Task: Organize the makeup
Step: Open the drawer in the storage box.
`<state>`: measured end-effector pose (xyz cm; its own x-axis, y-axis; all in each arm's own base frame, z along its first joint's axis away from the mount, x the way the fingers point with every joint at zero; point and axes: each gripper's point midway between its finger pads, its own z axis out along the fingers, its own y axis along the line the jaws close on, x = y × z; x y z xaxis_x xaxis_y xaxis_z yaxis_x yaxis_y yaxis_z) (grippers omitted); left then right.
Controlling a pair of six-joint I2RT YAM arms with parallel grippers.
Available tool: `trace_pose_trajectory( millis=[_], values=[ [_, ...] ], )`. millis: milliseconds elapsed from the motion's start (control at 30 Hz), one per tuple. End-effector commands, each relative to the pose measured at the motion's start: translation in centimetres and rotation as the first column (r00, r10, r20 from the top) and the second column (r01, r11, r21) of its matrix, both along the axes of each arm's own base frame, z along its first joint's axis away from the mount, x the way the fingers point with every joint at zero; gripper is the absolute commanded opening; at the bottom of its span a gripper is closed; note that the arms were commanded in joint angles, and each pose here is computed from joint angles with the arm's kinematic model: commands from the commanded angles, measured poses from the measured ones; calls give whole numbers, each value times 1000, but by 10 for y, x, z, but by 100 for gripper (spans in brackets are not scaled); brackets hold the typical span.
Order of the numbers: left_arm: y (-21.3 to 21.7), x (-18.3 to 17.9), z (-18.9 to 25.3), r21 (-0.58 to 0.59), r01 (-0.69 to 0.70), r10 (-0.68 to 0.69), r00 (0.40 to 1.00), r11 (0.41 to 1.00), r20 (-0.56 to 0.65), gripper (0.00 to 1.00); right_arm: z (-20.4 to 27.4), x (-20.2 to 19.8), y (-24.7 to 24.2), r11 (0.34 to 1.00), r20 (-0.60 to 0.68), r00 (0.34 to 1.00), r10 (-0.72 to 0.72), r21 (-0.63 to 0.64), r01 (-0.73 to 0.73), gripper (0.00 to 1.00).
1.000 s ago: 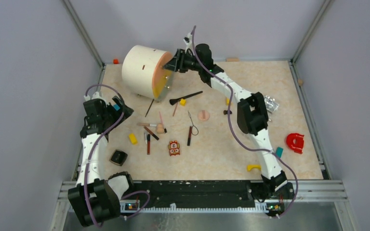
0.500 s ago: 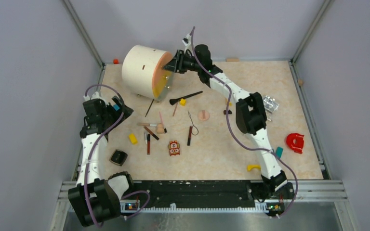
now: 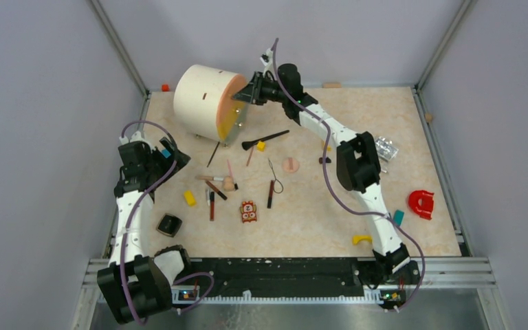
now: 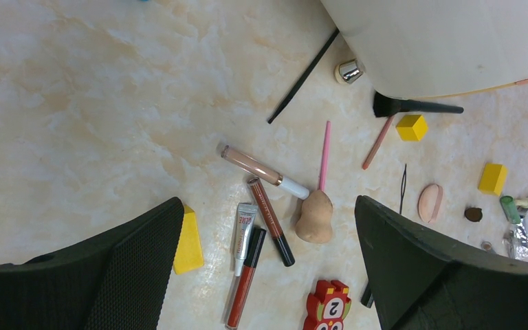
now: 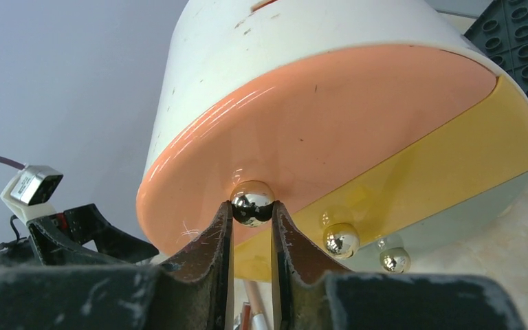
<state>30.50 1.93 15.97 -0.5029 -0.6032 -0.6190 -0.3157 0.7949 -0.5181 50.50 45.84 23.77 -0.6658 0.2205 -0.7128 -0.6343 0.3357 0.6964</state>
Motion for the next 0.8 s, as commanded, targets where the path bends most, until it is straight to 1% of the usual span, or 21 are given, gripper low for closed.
trace_pose_trajectory(
  millis=[0,167,300,767],
  values=[
    [2,6,9,10,8,-9,999,1000,49,99,32,-5,6,999,97,995,22,34,-26,5],
    [1,6,8,9,10,-10,999,1000,49,99,38,-11,-4,999,115,993,12,39,-17,2],
    [1,6,8,6,14,-14,999,1000,47,99,35,-14,-13,1000,123,992,-2,14,1,0],
    [0,6,8,6,15,-15,999,1000,49,99,21,-24,-39,998,125,992,-33,-49,39,0]
  ],
)
